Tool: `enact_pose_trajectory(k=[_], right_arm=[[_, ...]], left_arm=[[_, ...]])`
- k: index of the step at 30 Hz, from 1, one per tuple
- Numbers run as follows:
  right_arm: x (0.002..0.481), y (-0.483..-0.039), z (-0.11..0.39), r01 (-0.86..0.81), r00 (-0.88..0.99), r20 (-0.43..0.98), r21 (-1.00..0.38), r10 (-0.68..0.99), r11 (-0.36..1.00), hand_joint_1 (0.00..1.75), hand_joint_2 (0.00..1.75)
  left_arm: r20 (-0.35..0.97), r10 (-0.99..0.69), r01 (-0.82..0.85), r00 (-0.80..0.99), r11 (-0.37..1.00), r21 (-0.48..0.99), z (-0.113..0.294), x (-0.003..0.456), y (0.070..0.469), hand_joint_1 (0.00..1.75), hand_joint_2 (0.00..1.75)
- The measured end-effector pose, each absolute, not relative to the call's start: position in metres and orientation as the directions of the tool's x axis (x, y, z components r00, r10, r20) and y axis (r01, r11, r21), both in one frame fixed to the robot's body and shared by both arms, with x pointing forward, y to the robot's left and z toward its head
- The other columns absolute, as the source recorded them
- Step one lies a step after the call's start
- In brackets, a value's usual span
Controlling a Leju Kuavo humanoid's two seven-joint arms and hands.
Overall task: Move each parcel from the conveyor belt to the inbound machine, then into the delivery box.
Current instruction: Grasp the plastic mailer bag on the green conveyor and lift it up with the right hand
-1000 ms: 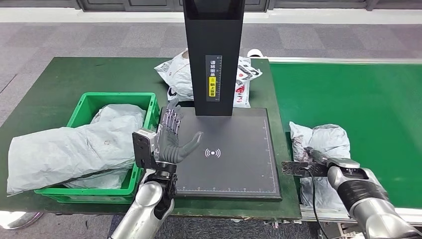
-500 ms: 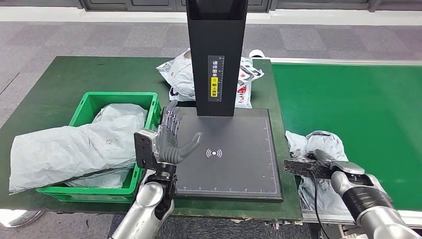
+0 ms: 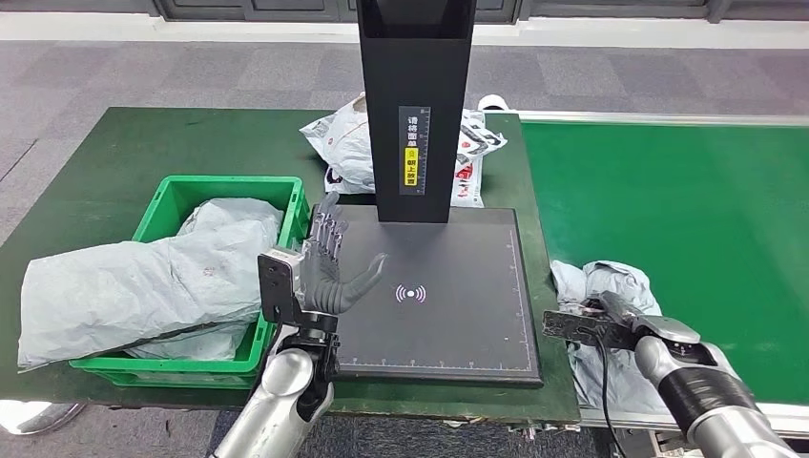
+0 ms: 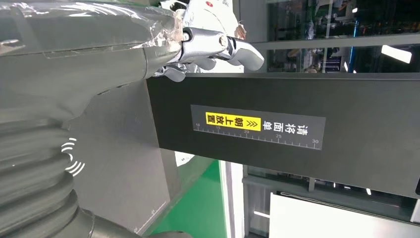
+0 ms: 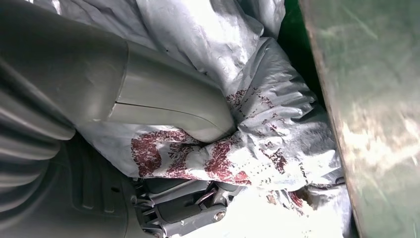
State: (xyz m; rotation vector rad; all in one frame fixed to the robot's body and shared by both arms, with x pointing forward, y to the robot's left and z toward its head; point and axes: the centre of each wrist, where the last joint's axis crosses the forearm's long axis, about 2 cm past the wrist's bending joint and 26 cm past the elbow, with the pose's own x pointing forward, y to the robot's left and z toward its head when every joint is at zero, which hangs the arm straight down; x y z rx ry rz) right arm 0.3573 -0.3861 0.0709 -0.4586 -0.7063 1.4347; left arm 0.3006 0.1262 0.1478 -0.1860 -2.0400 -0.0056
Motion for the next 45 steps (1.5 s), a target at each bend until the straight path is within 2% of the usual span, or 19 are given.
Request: enact_pose_trajectory(k=[6, 12, 17, 24, 29, 35, 45], right_arm=[[0.356, -0.386, 0.074, -0.706, -0.004, 0.226, -0.690, 0.974, 0.157, 1.75, 1.75], [0.354, -0.390, 0.084, -0.670, -0.004, 0.384, -0.687, 0.923, 0.282, 1.75, 1.75], [0.361, -0.398, 0.103, -0.570, 0.033, 0.680, -0.589, 0.732, 0.573, 1.75, 1.75], [0.368, -0.401, 0.121, -0.479, 0.023, 0.795, -0.524, 0.606, 0.705, 1.75, 1.75], [0.376, -0.383, 0.134, -0.371, -0.024, 0.954, -0.285, 0.298, 0.884, 1.75, 1.75], [0.383, -0.352, 0.155, -0.309, -0.140, 0.990, -0.078, 0.036, 0.948, 1.75, 1.75], [0.389, -0.316, 0.181, -0.222, -0.278, 0.958, 0.013, -0.076, 0.975, 1.75, 1.75]], left_arm=[[0.887, 0.121, 0.129, -0.445, 0.989, -0.070, 0.145, 0.298, 0.129, 0.00, 1.75], [0.887, 0.110, 0.114, -0.448, 0.991, -0.065, 0.141, 0.292, 0.135, 0.00, 1.75], [0.887, 0.100, 0.084, -0.450, 0.994, -0.069, 0.137, 0.283, 0.140, 0.00, 1.75], [0.886, 0.092, 0.065, -0.455, 0.995, -0.070, 0.136, 0.278, 0.143, 0.00, 1.75], [0.883, 0.069, 0.016, -0.463, 0.997, -0.070, 0.134, 0.273, 0.147, 0.00, 1.75], [0.884, 0.052, -0.032, -0.464, 0.997, -0.075, 0.130, 0.268, 0.149, 0.00, 1.75], [0.884, 0.032, -0.091, -0.467, 0.992, -0.084, 0.126, 0.265, 0.155, 0.00, 1.75]])
